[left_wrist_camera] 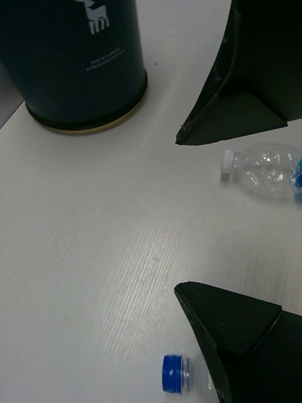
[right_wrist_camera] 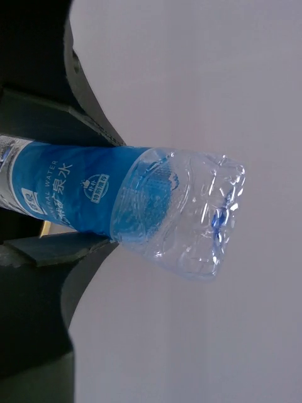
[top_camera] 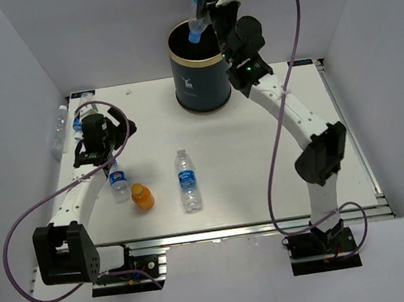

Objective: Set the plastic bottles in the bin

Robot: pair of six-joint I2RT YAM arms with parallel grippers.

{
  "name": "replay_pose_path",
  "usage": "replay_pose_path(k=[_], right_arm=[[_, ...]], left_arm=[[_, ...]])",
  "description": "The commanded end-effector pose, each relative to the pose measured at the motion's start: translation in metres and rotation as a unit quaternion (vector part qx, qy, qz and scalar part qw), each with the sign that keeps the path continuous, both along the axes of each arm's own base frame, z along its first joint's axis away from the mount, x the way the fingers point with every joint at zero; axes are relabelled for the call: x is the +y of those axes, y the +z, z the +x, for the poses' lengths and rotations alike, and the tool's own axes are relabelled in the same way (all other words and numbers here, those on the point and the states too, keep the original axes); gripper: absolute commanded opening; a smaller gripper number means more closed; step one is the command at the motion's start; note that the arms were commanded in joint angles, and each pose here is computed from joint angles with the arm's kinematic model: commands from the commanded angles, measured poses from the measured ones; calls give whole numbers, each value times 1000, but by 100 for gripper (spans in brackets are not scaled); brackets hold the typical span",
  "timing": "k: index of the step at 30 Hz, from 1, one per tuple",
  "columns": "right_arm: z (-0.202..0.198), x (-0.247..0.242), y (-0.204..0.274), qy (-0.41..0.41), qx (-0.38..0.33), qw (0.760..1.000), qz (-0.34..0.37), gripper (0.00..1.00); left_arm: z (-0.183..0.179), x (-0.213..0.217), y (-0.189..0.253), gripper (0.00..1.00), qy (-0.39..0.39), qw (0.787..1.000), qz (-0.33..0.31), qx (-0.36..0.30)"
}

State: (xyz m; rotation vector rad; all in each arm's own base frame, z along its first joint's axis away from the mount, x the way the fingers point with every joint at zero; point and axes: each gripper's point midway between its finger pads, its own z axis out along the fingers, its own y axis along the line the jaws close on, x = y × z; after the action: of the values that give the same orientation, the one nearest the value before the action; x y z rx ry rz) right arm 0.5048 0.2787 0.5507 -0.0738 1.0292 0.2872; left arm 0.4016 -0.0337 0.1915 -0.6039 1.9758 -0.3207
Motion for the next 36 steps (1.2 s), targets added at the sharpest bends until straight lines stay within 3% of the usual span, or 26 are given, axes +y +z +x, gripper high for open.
replay_pose_path(k=[1, 3, 4, 6, 9, 16, 17, 19, 21, 23, 24, 26, 27, 31, 32, 36], right_arm=[[56, -3, -36, -64, -28, 997, -42, 53], [64, -7, -25, -76, -59, 995, -38, 71], [77, 0, -41, -69, -59, 994, -62, 79], [81, 7, -46, -54, -53, 994, -76, 89], [65, 15, -29, -13, -63, 995, -81, 89], [-3, -24, 33, 4, -57, 997, -45, 89], [0, -24, 7, 2, -25, 998, -56, 89], [-26, -52, 20, -20, -19, 999, -30, 89], [-30, -64, -15, -33, 27, 999, -23, 89], [-60, -85, -6, -38, 23, 999, -1, 89], [-62, -87, -37, -37, 49, 998, -8, 89], [-91, -108, -32, -39, 42, 998, 20, 89], [-93, -111, -60, -42, 61, 997, 20, 89], [-130, -149, -69, -74, 63, 994, 57, 89], [-133, -154, -73, -81, 66, 993, 59, 89], [-146, -170, -83, -100, 79, 990, 60, 89]], left_arm=[[9, -37, 34, 98, -101, 993, -10, -52], [8, -48, 31, 98, -123, 991, -8, -49], [5, -59, 30, 98, -139, 989, -5, -48], [3, -71, 25, 98, -154, 987, -2, -39], [-6, -100, 17, 98, -188, 982, 16, -22], [-34, -152, -27, 98, -260, 964, 30, 48], [-38, -157, -36, 98, -266, 962, 30, 61], [-50, -171, -49, 98, -284, 955, 34, 81], [-59, -175, -68, 98, -282, 952, 49, 111], [-67, -178, -83, 98, -273, 951, 63, 134], [-70, -177, -95, 98, -270, 949, 67, 152], [-75, -183, -107, 98, -268, 947, 66, 167], [-78, -185, -120, 98, -271, 943, 69, 182], [-84, -196, -140, 87, -282, 932, 78, 212], [-82, -195, -142, 77, -277, 933, 83, 215], [-70, -195, -134, 51, -261, 936, 97, 215]])
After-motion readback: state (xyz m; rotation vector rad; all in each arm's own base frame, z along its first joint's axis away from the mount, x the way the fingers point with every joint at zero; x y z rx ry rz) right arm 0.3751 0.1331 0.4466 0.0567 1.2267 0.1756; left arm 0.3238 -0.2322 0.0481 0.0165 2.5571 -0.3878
